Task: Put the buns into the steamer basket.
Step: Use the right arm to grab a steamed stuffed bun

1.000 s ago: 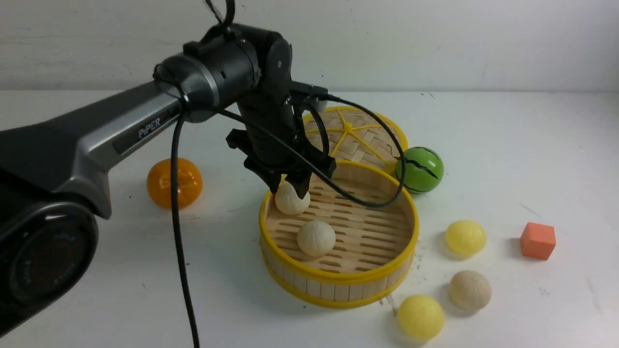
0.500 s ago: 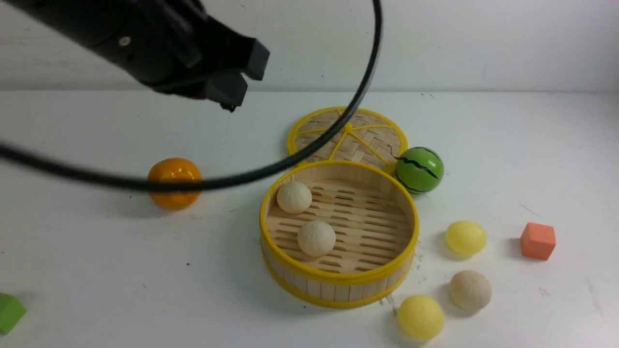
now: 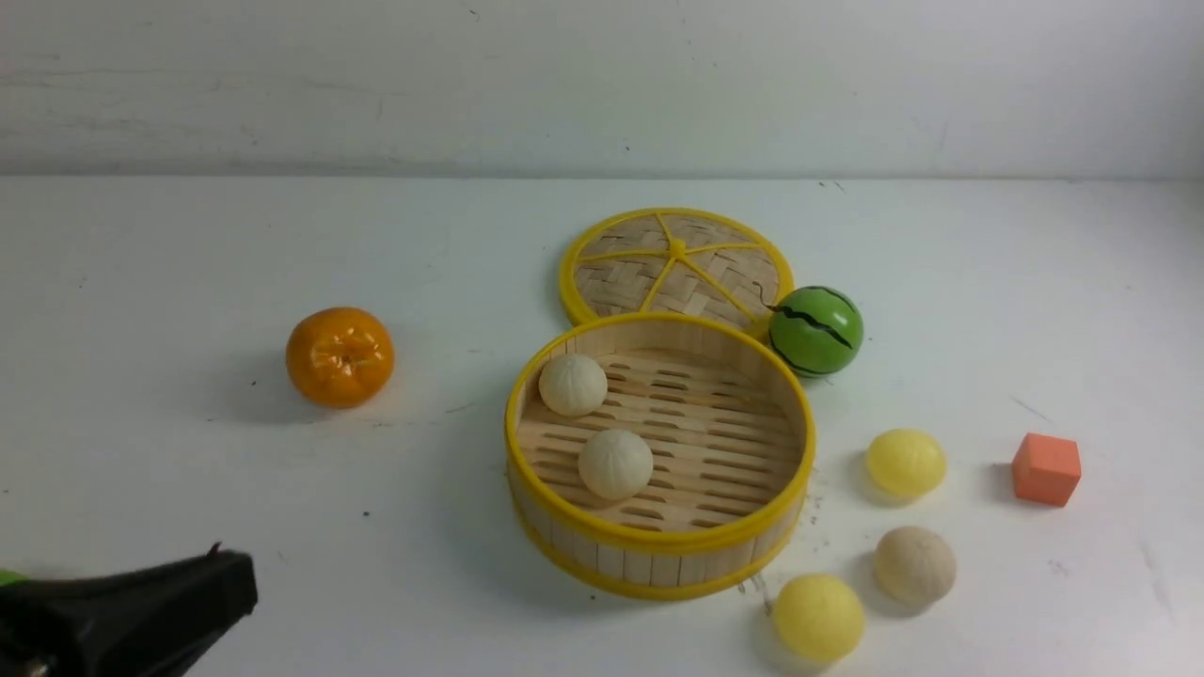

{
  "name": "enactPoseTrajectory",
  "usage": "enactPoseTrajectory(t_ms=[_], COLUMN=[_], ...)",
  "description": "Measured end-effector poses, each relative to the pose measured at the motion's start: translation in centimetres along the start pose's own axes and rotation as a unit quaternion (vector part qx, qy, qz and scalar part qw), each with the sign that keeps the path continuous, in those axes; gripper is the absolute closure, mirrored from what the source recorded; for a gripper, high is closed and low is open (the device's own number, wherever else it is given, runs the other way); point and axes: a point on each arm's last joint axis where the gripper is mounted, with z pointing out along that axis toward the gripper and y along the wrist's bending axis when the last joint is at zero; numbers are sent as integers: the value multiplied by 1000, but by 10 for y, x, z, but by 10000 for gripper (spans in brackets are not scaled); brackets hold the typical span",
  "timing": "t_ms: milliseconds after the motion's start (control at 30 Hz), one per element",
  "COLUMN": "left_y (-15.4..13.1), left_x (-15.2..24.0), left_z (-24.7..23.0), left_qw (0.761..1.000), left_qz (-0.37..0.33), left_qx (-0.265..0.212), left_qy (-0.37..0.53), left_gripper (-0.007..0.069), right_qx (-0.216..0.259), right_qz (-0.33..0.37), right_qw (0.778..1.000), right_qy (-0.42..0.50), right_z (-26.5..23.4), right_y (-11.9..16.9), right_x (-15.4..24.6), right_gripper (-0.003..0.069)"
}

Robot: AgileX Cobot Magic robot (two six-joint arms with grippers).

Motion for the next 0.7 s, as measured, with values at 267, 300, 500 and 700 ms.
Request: enactPoseTrajectory(t_ms=[267,300,500,700], left_y=[9,10,16,19], left_x=[34,37,56,66], left_z=[-26,-25,-20,-17], left_qw=[998,998,1000,1000], left_qz=[3,2,-2,-4], left_qx=[18,17,10,6], left_qy=[-64,-61,-28,-5], left_gripper=[639,639,639,639], right_qx=[-48,-51,-90,-98], right_qz=[186,204,212,74], right_qw=[979,974,970,982], right_qy=[-68,-80,-72,141], right_z=[-1,-1,-13,2], right_y=[6,6,23,56], right_x=[-13,-15,-49,-114], right_gripper=[419,419,419,419])
